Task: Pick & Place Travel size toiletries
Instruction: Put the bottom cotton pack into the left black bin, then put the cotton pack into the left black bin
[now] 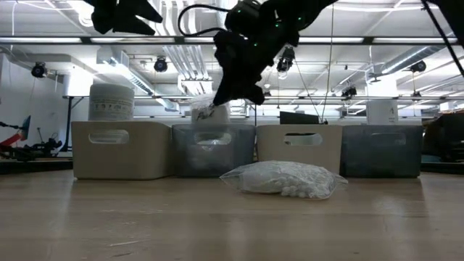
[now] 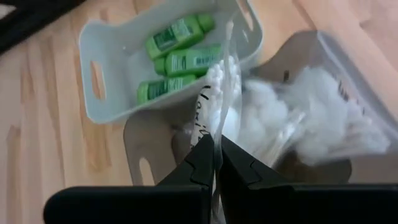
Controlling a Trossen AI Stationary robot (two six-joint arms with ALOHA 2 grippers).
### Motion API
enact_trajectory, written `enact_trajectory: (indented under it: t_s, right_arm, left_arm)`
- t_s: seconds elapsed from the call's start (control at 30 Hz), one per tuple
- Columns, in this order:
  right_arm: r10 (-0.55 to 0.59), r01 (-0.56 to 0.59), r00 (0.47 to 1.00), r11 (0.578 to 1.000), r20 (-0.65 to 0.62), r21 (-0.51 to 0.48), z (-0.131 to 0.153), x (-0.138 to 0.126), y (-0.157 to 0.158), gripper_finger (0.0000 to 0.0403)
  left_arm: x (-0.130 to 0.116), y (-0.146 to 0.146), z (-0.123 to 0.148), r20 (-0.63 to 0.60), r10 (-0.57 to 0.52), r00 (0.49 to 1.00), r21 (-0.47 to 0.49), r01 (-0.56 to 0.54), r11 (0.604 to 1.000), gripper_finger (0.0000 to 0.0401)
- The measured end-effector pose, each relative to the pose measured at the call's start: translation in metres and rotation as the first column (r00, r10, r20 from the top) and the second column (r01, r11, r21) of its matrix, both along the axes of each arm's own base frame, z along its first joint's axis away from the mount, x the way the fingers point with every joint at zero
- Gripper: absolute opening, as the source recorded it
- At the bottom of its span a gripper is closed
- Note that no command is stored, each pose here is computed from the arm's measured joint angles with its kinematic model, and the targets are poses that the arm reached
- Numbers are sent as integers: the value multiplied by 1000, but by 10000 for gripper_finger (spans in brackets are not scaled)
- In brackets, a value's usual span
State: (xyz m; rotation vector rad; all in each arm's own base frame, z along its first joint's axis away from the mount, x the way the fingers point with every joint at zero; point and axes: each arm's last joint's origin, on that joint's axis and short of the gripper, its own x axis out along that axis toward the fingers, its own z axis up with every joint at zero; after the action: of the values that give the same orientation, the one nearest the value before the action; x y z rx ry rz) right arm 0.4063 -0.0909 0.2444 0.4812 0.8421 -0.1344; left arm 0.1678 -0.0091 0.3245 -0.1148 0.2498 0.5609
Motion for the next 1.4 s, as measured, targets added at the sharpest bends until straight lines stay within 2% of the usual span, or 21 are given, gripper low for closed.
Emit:
enact_trajectory:
  t_s: [0.07, 0.3, 0.4, 0.5, 0.63, 0.83, 0.93, 1.1, 1.27, 1.4]
  right_arm:
    - [9, -9, 1000, 1000, -5, 6, -3, 6, -3, 8]
    - [26, -15, 985, 998, -173, 63, -38, 16, -9, 9]
    - [-3, 11, 976, 999, -219, 35, -45, 17, -11, 24]
    - [-46, 41, 972, 999, -230, -28, -43, 16, -12, 59]
    - [-90, 71, 977, 992, -196, -100, -25, 11, -13, 123]
    - [-127, 107, 982, 984, -141, -144, 4, 2, -7, 209]
    - [-166, 139, 971, 978, -172, -155, 22, -12, 7, 236]
    - [-188, 178, 938, 982, -292, -61, 31, -28, 43, 261]
    - [-164, 172, 920, 985, -357, -7, 27, -33, 97, 271]
    - [-135, 144, 918, 990, -373, -3, 21, -36, 141, 269]
  left_arm:
    - [0, 6, 0, -17, 13, 1000, 13, -13, 1000, 278]
    - [4, 24, -3, -50, -49, 998, -19, 48, 999, 278]
    - [5, 29, -4, -62, -53, 997, -21, 51, 998, 278]
    - [5, 32, -4, -61, -68, 996, -31, 66, 997, 278]
    - [5, 32, -4, -62, -69, 996, -34, 67, 997, 278]
    - [7, 33, -4, -76, -85, 993, -5, 84, 996, 278]
    - [11, 35, -4, -77, -116, 990, 8, 117, 993, 278]
    - [21, 39, -9, -91, -176, 980, -19, 175, 984, 278]
    - [35, 40, -19, -146, -251, 957, -38, 249, 968, 277]
    - [43, 40, -26, -176, -298, 938, -49, 294, 955, 277]
